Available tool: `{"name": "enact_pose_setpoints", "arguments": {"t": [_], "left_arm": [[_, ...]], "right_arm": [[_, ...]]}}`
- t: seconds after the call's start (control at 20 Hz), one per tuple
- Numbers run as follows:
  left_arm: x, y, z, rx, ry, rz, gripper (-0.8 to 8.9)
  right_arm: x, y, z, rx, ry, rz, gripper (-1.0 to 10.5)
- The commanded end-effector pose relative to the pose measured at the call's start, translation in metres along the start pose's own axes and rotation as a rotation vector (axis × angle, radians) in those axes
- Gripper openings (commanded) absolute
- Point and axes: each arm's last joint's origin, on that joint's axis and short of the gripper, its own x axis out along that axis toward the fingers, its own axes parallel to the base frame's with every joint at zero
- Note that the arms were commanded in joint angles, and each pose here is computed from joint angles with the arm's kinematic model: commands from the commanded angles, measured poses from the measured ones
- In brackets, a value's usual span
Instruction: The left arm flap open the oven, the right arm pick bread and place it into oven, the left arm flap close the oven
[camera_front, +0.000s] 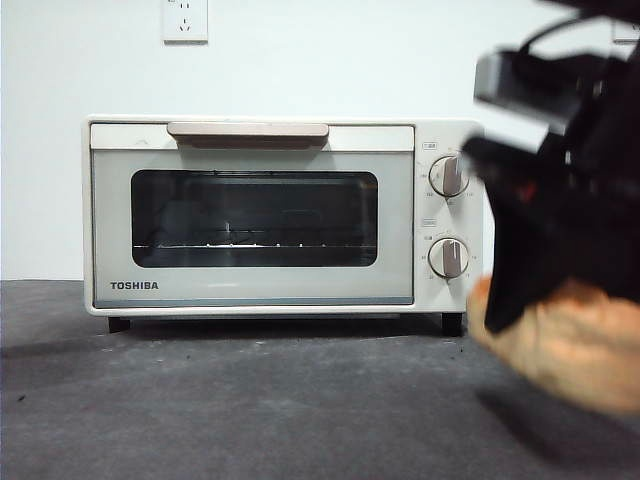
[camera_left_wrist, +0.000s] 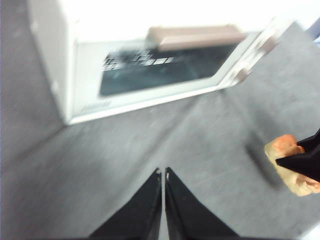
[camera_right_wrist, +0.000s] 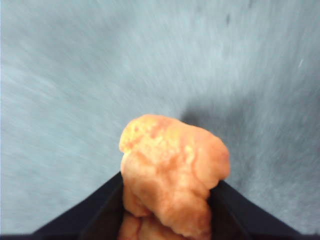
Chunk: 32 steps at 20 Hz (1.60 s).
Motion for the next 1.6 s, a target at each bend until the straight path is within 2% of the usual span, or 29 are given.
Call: {"name": "enact_pose_setpoints", "arguments": {"t": [0.05,0.15,0.5,0.75,1.15,1.6], "left_arm": [[0.005,-0.006,0.015,0.001,-0.055,-0.055,0.18],[0.017,-0.009,0.028,0.009,-0.077,-0.087,0.18],[0.078,-0.025,0.076,0.085,-0.106,-0.088,0.18],[0.129,-0.028,0.099,0.131,-0.065,-0.062,0.18],[0.174,-0.030,0.094,0.195,0.022,0.015,0.17],[0.191,-0.044,0.074,0.215,0.169,-0.020,0.17]], "right_arm": [[-0.018,0.006,0.011,-0.022,-0.052,0.028,2.0],[-0.033,0.009,0.017,-0.029,-0.087,0.046,2.0],[-0.070,0.012,0.028,-0.048,-0.165,0.082,2.0],[-0.081,0.011,0.026,-0.046,-0.194,0.093,2.0],[-0.083,0.010,0.026,-0.061,-0.203,0.090,2.0],[-0.083,0.010,0.026,-0.077,-0.212,0.072,2.0]]}}
